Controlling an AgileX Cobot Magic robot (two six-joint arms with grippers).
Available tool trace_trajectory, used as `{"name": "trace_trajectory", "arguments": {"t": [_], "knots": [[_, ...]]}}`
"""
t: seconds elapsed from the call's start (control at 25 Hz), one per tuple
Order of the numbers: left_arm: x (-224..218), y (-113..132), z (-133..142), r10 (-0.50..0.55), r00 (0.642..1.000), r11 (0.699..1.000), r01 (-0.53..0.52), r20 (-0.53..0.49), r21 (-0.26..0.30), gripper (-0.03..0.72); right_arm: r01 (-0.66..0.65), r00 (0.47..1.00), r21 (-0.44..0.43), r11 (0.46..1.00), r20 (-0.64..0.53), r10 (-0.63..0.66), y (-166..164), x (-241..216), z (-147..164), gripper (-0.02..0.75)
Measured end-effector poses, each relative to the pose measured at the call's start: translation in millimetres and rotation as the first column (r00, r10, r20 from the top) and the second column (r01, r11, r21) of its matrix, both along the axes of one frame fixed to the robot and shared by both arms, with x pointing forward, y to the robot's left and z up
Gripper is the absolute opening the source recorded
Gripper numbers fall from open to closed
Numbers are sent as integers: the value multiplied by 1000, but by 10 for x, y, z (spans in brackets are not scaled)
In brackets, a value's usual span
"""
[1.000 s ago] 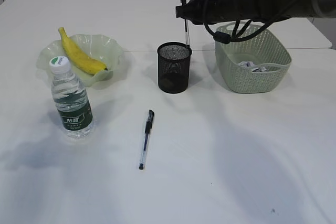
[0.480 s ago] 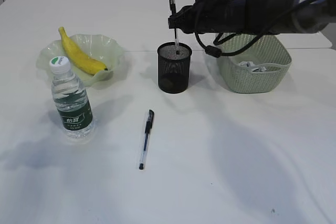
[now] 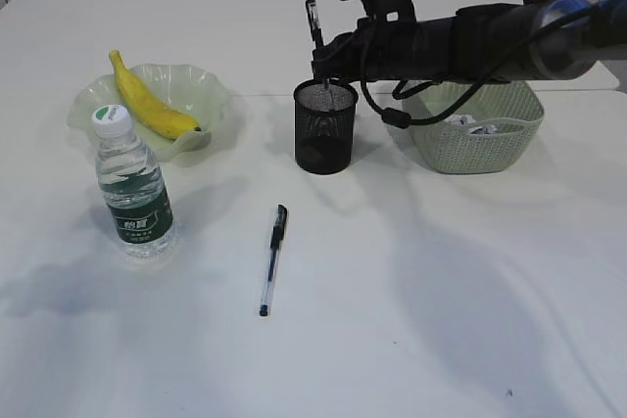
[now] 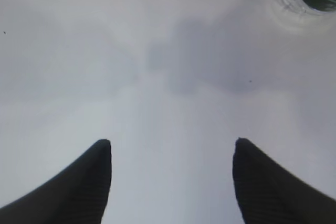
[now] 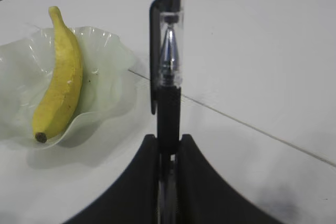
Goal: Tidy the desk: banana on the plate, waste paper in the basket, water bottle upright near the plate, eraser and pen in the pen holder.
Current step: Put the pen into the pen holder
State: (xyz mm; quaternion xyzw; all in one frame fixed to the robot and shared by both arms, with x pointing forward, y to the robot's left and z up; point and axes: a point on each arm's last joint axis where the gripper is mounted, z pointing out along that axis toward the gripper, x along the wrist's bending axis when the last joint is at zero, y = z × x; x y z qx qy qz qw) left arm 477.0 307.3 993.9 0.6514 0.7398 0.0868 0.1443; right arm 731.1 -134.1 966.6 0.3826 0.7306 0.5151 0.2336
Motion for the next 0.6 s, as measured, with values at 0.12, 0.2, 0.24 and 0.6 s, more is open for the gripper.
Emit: {"name": "trace_trajectory", "arguments": {"t": [0.12, 0.2, 0.24, 0.6], "knots": [[0, 0, 0, 0, 1000, 1000, 0, 0, 0, 510, 0, 1000, -3, 1000, -12, 0, 2, 8, -67, 51], [0, 0, 0, 0, 1000, 1000, 0, 0, 0, 510, -1, 1000, -6, 1000, -15, 1, 3, 11, -88, 62], [0, 0, 0, 0, 1000, 1000, 0, 0, 0, 510, -1, 1000, -7, 1000, -17, 1, 3, 12, -102, 76], [0, 0, 0, 0, 1000, 1000, 0, 0, 0, 510, -7, 1000, -16, 1000, -15, 7, 5, 14, -126, 241]]}}
